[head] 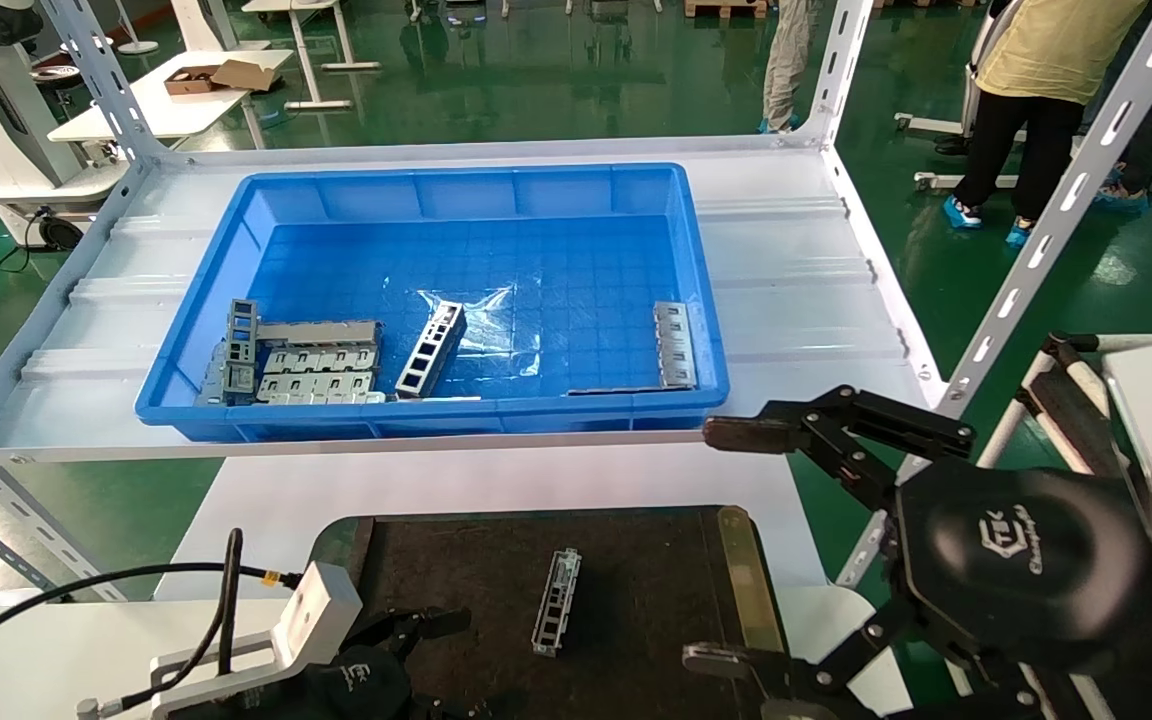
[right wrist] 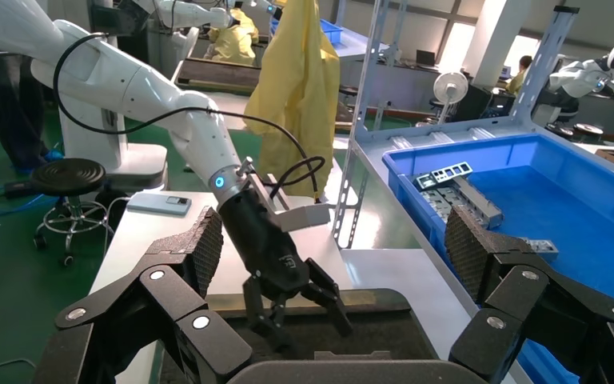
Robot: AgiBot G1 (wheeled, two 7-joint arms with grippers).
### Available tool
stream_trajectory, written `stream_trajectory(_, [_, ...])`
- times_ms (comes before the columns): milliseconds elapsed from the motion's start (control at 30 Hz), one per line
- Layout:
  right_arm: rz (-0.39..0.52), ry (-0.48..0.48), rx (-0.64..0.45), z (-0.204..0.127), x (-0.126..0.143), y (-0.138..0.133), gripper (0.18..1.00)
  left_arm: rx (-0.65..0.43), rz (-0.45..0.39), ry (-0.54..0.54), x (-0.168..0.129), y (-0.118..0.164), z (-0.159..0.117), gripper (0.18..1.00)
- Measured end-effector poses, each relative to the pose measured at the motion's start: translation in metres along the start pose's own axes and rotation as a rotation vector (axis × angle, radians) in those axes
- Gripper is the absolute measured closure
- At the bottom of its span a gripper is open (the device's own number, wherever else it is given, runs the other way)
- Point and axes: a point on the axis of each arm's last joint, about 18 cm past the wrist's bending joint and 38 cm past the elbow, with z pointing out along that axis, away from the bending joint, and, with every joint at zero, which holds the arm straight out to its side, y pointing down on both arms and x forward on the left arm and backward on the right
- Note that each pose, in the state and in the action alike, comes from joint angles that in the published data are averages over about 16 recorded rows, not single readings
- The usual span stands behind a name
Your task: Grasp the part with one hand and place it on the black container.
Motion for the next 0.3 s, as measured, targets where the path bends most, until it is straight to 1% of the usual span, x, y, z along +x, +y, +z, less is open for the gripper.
stream_trajectory(300, [0.0,0.0,0.0,0.0,0.0,0.0,0.178,-0.003,0.035,0.036,0.0012,-0.0073,-0.0064,0.184])
